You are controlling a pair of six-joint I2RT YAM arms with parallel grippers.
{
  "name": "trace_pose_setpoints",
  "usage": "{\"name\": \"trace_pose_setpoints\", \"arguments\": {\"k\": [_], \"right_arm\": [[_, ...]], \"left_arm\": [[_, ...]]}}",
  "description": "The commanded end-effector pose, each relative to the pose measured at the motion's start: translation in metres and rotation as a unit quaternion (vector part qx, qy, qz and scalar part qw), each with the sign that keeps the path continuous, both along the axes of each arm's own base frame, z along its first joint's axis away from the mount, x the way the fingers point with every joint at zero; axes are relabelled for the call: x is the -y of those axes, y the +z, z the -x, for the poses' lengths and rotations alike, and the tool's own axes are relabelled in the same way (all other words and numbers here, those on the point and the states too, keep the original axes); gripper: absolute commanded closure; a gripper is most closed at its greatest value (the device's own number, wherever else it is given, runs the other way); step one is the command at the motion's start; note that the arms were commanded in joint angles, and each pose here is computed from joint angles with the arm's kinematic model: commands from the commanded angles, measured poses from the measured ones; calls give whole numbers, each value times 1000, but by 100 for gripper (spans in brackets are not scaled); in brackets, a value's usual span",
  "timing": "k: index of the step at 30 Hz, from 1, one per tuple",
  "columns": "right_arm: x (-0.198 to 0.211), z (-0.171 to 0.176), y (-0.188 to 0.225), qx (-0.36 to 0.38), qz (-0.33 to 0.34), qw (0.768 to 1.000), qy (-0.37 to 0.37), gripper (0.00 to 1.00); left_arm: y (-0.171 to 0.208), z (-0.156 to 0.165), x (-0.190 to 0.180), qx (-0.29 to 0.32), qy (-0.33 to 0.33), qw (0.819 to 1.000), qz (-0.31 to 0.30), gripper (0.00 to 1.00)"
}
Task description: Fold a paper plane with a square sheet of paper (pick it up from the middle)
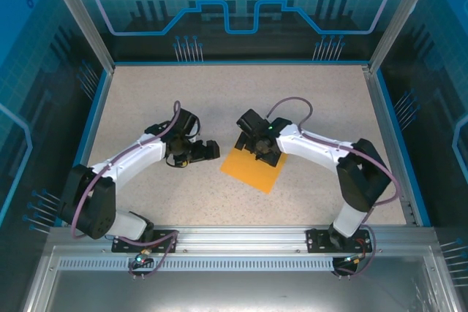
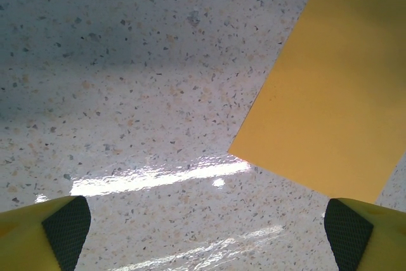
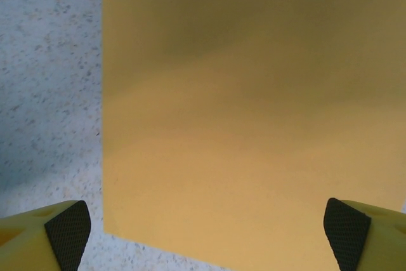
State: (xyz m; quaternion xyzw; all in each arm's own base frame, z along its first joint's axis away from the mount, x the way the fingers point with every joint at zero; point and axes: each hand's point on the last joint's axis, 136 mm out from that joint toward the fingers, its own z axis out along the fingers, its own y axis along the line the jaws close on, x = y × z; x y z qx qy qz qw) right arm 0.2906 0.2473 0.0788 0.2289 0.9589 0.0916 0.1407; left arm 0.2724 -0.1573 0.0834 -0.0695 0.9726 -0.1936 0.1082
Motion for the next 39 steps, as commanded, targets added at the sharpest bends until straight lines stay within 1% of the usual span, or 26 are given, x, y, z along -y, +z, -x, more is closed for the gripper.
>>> {"name": "trace_pose_setpoints", "arguments": {"k": [1,10,16,25,31,39], "right_arm": [[6,5,-11,-29,35,999,-28,4],[6,6,-33,-60,57,995,-46,6],[7,1,-38,-61,69,994,-54,6],[6,-4,-55,-81,84,992,-56,7],[11,2,-75,-106,97,988,-56,7],[12,12,-103,-135,91,985,-55,8]], "left_arm": [[2,4,-1,6,-13,1000,11,1],[-5,5,-3,-3,-21,1000,13,1],[-7,5,-2,-1,-22,1000,18,1],[-4,4,-2,4,-25,1000,15,1],[-4,5,-4,5,-24,1000,13,1],[-5,6,-4,0,-25,1000,12,1]]}}
